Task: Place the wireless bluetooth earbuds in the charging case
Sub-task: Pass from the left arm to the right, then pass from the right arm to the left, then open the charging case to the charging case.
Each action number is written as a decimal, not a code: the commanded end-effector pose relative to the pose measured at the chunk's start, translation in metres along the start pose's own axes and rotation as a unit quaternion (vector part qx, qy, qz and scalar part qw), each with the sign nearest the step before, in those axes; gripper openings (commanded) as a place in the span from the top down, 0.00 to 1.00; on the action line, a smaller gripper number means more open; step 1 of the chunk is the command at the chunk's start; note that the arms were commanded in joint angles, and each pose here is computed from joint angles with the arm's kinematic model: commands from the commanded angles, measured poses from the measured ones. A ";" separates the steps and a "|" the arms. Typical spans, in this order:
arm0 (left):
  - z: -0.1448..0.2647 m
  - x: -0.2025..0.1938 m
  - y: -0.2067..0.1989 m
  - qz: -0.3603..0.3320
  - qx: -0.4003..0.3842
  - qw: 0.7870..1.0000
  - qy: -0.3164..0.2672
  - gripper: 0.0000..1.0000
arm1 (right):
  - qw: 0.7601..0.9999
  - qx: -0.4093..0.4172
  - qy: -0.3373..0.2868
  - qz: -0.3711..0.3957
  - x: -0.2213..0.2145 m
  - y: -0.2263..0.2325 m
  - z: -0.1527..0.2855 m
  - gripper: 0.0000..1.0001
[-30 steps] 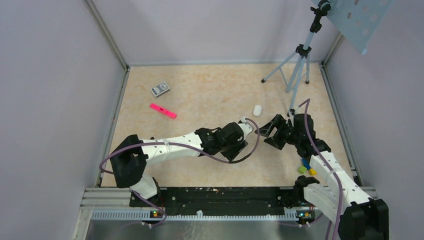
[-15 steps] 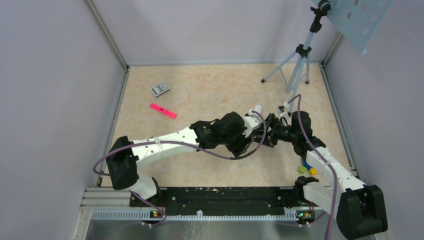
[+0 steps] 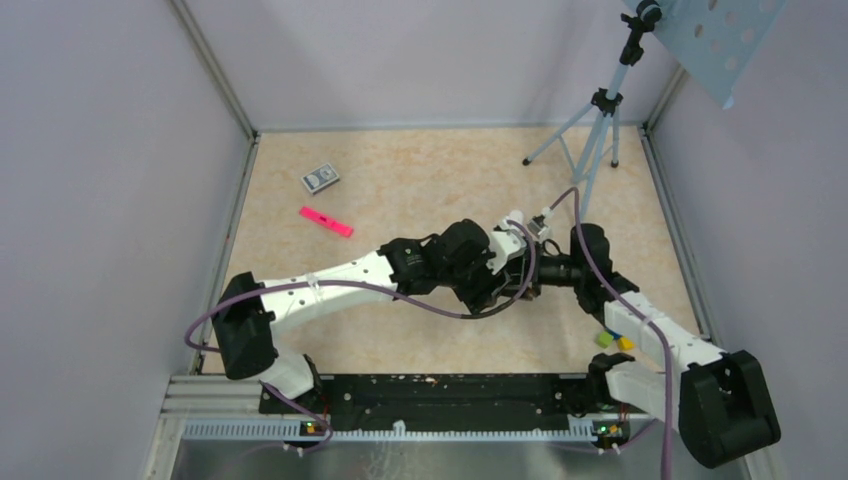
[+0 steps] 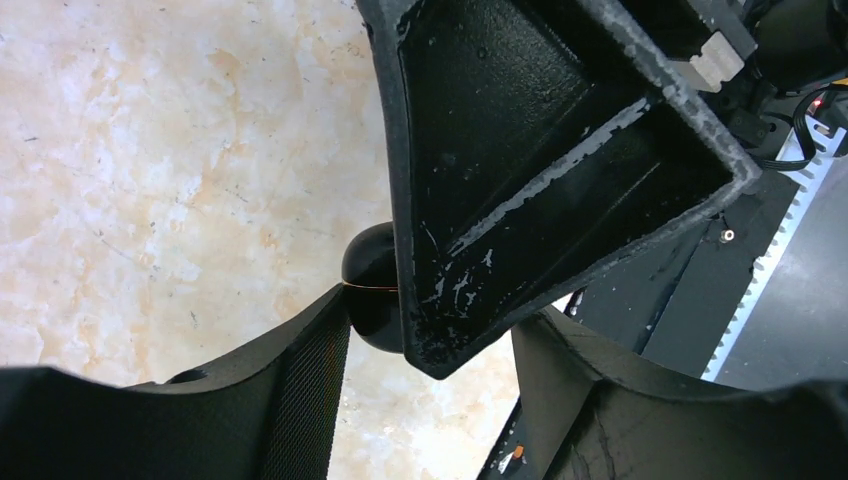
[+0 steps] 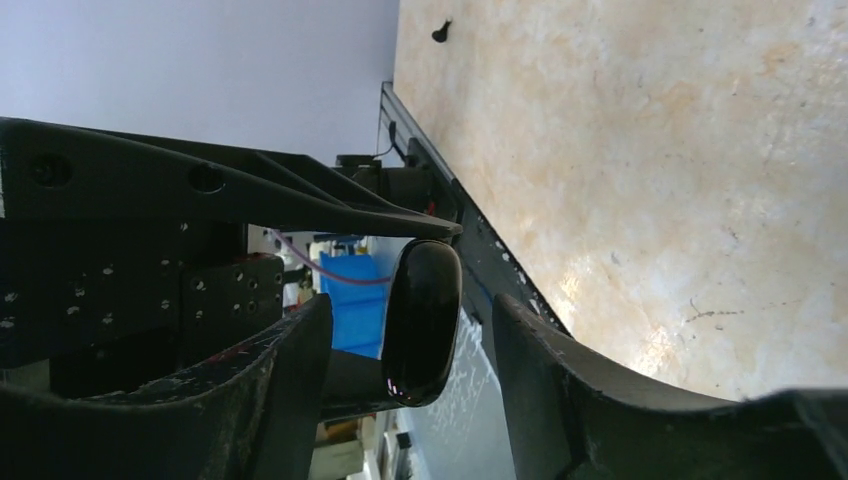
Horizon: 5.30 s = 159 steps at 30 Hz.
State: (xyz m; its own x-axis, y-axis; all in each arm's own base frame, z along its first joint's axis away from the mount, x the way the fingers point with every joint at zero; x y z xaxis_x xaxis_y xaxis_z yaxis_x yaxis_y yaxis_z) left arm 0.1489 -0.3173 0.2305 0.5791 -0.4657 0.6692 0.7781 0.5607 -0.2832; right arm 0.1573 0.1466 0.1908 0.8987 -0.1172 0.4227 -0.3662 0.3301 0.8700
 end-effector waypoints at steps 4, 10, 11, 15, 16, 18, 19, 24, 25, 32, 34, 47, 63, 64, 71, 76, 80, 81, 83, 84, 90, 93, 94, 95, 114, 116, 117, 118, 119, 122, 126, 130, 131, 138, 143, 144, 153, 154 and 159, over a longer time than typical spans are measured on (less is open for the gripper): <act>0.012 0.016 -0.006 -0.019 -0.020 0.999 -0.025 0.34 | 0.999 0.044 0.009 0.027 0.004 0.007 -0.004 0.62; 0.017 0.017 -0.004 -0.023 -0.008 0.999 -0.027 0.27 | 0.998 0.052 0.002 0.026 0.005 0.010 -0.003 1.00; 0.018 0.018 -0.004 -0.021 -0.008 0.999 -0.030 0.23 | 0.998 0.052 0.001 0.026 0.005 0.010 -0.003 1.00; 0.023 0.023 -0.004 -0.010 -0.002 0.999 -0.038 0.08 | 0.999 0.041 -0.010 0.023 0.007 0.009 -0.004 1.00; 0.026 0.026 -0.004 -0.005 0.000 0.999 -0.041 0.04 | 0.999 0.036 -0.014 0.022 0.008 0.008 -0.005 1.00; 0.033 0.030 -0.004 0.006 -0.001 0.999 -0.047 0.01 | 0.999 0.018 -0.026 0.019 0.010 0.005 -0.006 1.00; 0.038 0.032 -0.003 0.014 -0.004 0.999 -0.049 0.01 | 0.999 0.009 -0.031 0.018 0.011 0.004 -0.007 1.00; 0.068 0.037 0.015 0.082 -0.063 0.993 -0.065 0.01 | 0.997 -0.038 -0.066 0.015 0.019 -0.005 -0.009 1.00; 0.073 0.035 0.024 0.105 -0.079 0.989 -0.070 0.01 | 0.996 -0.042 -0.075 0.019 0.022 -0.006 -0.008 1.00; 0.099 0.015 0.072 0.279 -0.164 0.926 -0.193 0.01 | 0.987 -0.040 -0.146 0.042 0.040 0.003 -0.001 1.00; 0.099 0.011 0.072 0.299 -0.179 0.908 -0.234 0.01 | 0.985 -0.044 -0.158 0.045 0.042 0.005 0.000 1.00; 0.076 0.016 0.059 0.369 -0.403 0.809 -0.214 0.04 | 0.958 0.058 -0.272 0.064 0.042 0.032 0.006 1.00; 0.056 0.024 0.065 0.371 -0.424 0.801 -0.203 0.14 | 0.953 0.107 -0.277 0.060 0.043 0.046 0.008 1.00; 0.056 0.027 0.065 0.368 -0.428 0.801 -0.202 0.14 | 0.953 0.110 -0.277 0.060 0.044 0.046 0.008 1.00; 0.045 0.036 0.062 0.369 -0.442 0.795 -0.192 0.20 | 0.953 0.114 -0.274 0.060 0.044 0.049 0.007 1.00; 0.041 0.043 0.058 0.363 -0.445 0.795 -0.193 0.28 | 0.954 0.109 -0.272 0.060 0.041 0.048 0.007 1.00; 0.037 0.043 0.059 0.371 -0.438 0.795 -0.197 0.35 | 0.954 0.108 -0.271 0.063 0.041 0.048 0.007 1.00; 0.037 0.044 0.058 0.369 -0.440 0.795 -0.198 0.37 | 0.954 0.108 -0.271 0.063 0.041 0.048 0.007 1.00; 0.036 0.046 0.057 0.366 -0.443 0.795 -0.195 0.39 | 0.955 0.108 -0.271 0.062 0.041 0.048 0.007 1.00; 0.036 0.046 0.056 0.365 -0.444 0.795 -0.195 0.41 | 0.955 0.107 -0.271 0.062 0.042 0.048 0.007 1.00; 0.034 0.046 0.055 0.368 -0.443 0.793 -0.197 0.56 | 0.955 0.110 -0.269 0.065 0.044 0.051 0.006 1.00; 0.035 0.047 0.054 0.368 -0.443 0.793 -0.199 0.61 | 0.955 0.110 -0.268 0.065 0.043 0.050 0.006 1.00; 0.036 0.048 0.054 0.365 -0.444 0.793 -0.201 0.62 | 0.955 0.109 -0.267 0.064 0.043 0.050 0.006 1.00; 0.037 0.049 0.054 0.362 -0.445 0.794 -0.203 0.65 | 0.956 0.108 -0.267 0.063 0.042 0.049 0.006 1.00; 0.056 0.045 0.049 0.346 -0.456 0.789 -0.221 1.00 | 0.955 0.082 -0.283 0.028 0.027 0.033 0.013 0.44; 0.056 0.044 0.050 0.348 -0.455 0.790 -0.221 1.00 | 0.953 0.081 -0.291 0.028 0.028 0.033 0.015 0.46; 0.057 0.044 0.050 0.348 -0.455 0.790 -0.222 1.00 | 0.952 0.080 -0.295 0.029 0.029 0.034 0.016 0.48; 0.057 0.043 0.050 0.349 -0.453 0.790 -0.222 1.00 | 0.951 0.078 -0.297 0.030 0.029 0.034 0.017 0.51; 0.057 0.042 0.051 0.350 -0.451 0.791 -0.221 1.00 | 0.951 0.078 -0.299 0.033 0.029 0.035 0.018 0.54; 0.056 0.041 0.052 0.353 -0.446 0.794 -0.218 1.00 | 0.953 0.083 -0.290 0.044 0.030 0.039 0.018 0.72; 0.057 0.040 0.051 0.351 -0.447 0.793 -0.218 1.00 | 0.954 0.097 -0.278 0.051 0.031 0.042 0.017 0.73; 0.060 0.042 0.050 0.347 -0.454 0.790 -0.221 1.00 | 0.955 0.090 -0.277 0.047 0.031 0.039 0.016 0.57; 0.061 0.042 0.049 0.346 -0.455 0.790 -0.222 1.00 | 0.956 0.088 -0.277 0.045 0.031 0.039 0.016 0.54; 0.066 0.044 0.049 0.339 -0.465 0.787 -0.223 1.00 | 0.950 0.123 -0.285 0.039 0.028 0.042 0.019 0.48; 0.067 0.042 0.048 0.330 -0.474 0.789 -0.211 1.00 | 0.944 0.180 -0.265 0.082 0.028 0.058 0.023 0.38; 0.068 0.042 0.048 0.327 -0.476 0.789 -0.208 1.00 | 0.942 0.193 -0.256 0.096 0.029 0.063 0.024 0.36; 0.079 0.045 0.043 0.274 -0.514 0.796 -0.163 1.00 | 0.929 0.241 -0.237 0.148 0.031 0.081 0.028 0.25; 0.080 0.046 0.042 0.273 -0.519 0.794 -0.159 1.00 | 0.927 0.251 -0.234 0.153 0.030 0.083 0.029 0.24; 0.081 0.049 0.042 0.267 -0.557 0.775 -0.131 1.00 | 0.911 0.304 -0.217 0.172 0.029 0.091 0.033 0.22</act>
State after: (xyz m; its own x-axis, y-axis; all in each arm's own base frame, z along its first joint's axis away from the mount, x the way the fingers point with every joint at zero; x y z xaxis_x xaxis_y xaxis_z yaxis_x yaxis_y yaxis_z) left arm 0.1919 -0.2641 0.2925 0.9622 -0.0725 0.2624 0.2312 -0.2909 -0.9284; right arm 0.1519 0.1450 0.2652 0.6516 -0.5063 0.5648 -0.6736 -0.0439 0.7378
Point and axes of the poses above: each gripper's point midway between its finger pads, its own z axis back along the fingers, its own y axis along the line the jaws close on, x = y × z, the point moved 9 cm from there along z, back along the fingers, and after that the axes turned 13 degrees about z, right-handed, at the moved point
